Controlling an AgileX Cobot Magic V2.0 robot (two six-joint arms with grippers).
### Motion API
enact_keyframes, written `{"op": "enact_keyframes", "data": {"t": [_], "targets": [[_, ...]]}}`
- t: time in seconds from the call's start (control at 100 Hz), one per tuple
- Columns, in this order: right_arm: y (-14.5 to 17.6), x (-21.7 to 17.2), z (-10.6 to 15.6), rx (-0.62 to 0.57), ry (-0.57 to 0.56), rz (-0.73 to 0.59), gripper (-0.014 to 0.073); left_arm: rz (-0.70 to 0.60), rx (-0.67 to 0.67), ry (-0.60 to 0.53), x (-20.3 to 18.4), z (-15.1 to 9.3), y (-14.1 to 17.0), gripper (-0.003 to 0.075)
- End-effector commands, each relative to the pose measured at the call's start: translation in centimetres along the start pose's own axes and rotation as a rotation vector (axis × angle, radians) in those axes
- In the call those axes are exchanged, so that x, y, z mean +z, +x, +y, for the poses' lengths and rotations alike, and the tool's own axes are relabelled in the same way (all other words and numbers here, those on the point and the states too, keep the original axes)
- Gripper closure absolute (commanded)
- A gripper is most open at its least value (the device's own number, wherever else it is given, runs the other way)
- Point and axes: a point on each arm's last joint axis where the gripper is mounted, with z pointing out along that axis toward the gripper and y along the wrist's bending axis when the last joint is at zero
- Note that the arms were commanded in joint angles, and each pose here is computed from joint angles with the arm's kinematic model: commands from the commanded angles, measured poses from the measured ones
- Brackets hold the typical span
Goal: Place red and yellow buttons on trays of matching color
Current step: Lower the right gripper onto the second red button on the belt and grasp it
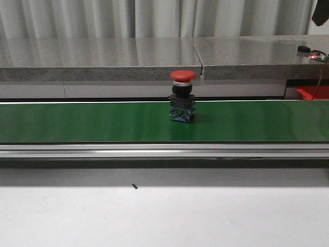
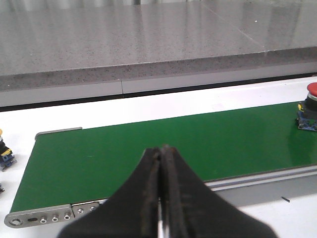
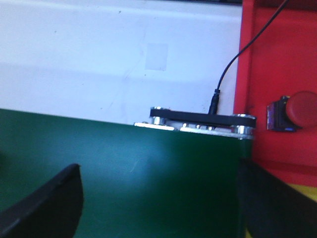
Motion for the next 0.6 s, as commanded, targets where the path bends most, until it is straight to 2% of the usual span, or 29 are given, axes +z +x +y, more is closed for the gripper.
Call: {"op": "enact_keyframes", "data": {"t": [0.0,0.22,0.41,0.59], "targets": [[0.7,-3.4,1.2,-0.051,-0.004,-0.117,-0.0029,-0.097,-0.021,-0.008,-0.2,0.1,-1.5,0.0741],[4.2,-3.6,3.6,-0.171,-0.057,-0.068,-0.0029,-0.097,-0.021,-0.008,-0.2,0.1,-1.5,0.0741],[4.7,-2.9,7.2,-0.261,-0.178,-0.059,-0.0029,-0.097,-0.021,-0.008,-0.2,0.1,-1.5,0.0741],[4.8,-1.6,9.9,-0.327,-0.227,-0.071,-0.0029,-0.097,-0.021,-0.008,-0.2,0.1,-1.5,0.0741]]}}
